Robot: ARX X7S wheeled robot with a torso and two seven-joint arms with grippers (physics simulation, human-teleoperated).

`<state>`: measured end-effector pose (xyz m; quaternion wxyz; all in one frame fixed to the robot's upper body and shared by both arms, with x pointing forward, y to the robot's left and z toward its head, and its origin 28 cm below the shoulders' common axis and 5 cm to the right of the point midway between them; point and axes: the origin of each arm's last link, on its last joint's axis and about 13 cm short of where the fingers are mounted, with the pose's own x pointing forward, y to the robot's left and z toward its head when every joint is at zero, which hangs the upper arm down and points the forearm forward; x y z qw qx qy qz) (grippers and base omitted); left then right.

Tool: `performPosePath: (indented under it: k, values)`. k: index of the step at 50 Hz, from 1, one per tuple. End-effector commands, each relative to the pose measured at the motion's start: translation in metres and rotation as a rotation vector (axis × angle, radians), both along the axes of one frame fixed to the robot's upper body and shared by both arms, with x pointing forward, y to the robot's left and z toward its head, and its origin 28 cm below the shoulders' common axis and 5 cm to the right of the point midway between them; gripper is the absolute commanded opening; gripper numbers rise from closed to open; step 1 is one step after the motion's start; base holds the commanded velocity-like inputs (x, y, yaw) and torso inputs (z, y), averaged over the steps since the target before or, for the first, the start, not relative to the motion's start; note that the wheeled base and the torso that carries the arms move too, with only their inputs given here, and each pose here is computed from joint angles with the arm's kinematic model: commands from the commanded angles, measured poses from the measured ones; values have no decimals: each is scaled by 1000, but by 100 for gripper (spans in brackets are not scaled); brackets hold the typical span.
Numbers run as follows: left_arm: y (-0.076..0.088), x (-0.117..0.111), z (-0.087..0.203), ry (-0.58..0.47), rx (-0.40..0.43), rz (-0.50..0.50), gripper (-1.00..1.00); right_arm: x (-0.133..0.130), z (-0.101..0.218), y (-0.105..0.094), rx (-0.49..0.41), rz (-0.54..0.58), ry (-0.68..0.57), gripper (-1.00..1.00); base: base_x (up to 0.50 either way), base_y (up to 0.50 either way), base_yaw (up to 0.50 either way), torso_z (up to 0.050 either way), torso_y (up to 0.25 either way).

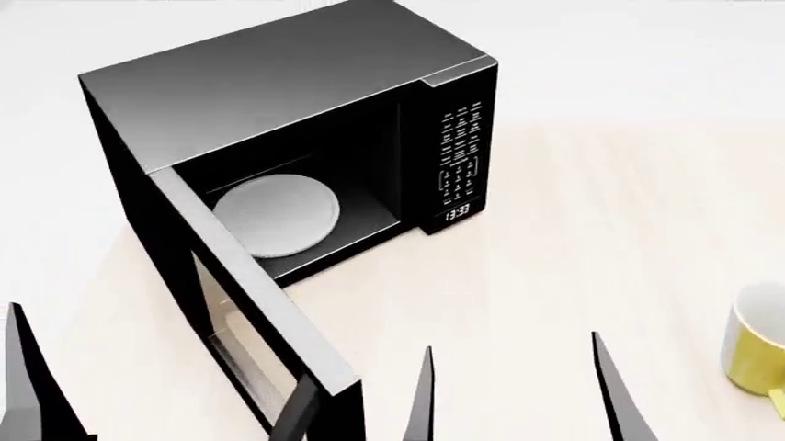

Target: Close the microwave.

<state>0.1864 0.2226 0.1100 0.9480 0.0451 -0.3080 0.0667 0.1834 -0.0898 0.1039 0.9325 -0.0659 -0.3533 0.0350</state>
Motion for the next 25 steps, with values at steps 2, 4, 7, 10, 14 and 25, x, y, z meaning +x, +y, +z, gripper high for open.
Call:
performPosePath:
  k: [2,4,7,10,14,25]
  values:
    - [0,0,-1,5,7,2,100,2,0,-2,19,0,16,100,500,0,0,0,0]
    - [0,0,-1,6,8,1,100,3,0,-3,34,0,28,100,500,0,0,0,0]
    - [0,0,-2,7,9,1,100,2,0,-3,38,3,29,100,500,-8,0,0,0]
    - [0,0,-1,6,9,2,100,2,0,-3,33,2,26,100,500,-12,0,0,6]
    - [1,0,-1,4,7,6,100,2,1,-3,34,-2,24,100,500,-9,0,0,0]
    - [4,0,6,7,-9,2,100,-2,4,-1,32,10,-8,100,364,-7,0,0,0]
